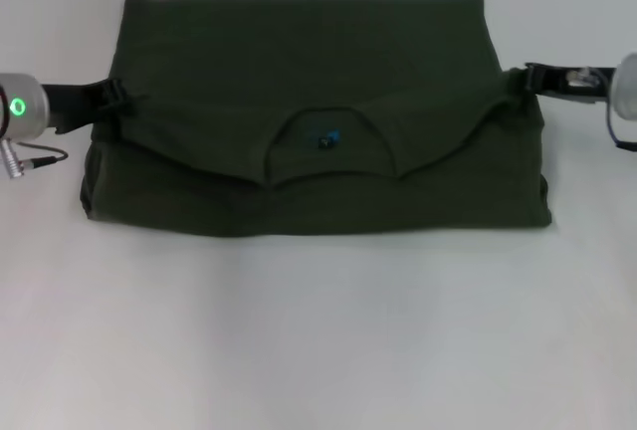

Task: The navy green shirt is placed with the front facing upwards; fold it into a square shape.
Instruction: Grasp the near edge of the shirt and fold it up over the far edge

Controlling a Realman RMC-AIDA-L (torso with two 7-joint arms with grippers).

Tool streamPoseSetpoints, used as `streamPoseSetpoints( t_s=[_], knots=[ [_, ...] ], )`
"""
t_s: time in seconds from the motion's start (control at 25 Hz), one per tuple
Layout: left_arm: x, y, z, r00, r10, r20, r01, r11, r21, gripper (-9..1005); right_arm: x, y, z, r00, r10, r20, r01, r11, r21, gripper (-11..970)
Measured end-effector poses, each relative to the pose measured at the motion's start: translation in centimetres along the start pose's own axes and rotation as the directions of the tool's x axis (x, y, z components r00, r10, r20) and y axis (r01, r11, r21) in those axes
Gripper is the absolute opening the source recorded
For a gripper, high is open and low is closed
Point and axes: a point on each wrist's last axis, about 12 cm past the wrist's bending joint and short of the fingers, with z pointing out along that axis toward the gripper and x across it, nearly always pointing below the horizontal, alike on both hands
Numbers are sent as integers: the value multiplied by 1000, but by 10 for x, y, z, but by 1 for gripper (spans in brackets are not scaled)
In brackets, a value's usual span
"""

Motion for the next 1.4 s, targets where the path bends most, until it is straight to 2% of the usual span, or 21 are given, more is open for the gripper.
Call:
streamPoseSetpoints(
  t_s=[0.2, 0.32, 0.72, 1.04, 1.4],
  knots=[
    [-3, -5, 6, 999, 24, 24, -24, 999, -25, 32, -9, 17, 13, 998, -68, 13, 68, 997, 25, 54],
    [-5, -5, 6, 999, 17, 39, -16, 999, -32, 33, -13, 22, 16, 996, -85, 23, 84, 996, 28, 55],
    [-14, -11, 8, 997, 32, 77, -29, 999, -39, 34, -21, 26, 17, 994, -90, 61, 87, 995, 46, 59],
    [-12, -15, 11, 996, 30, 78, -27, 999, -39, 33, -23, 28, 18, 993, -98, 66, 95, 994, 50, 62],
    [-9, -18, 13, 997, 32, 71, -29, 999, -33, 33, -22, 31, 22, 994, -109, 12, 108, 993, 38, 65]
  ],
)
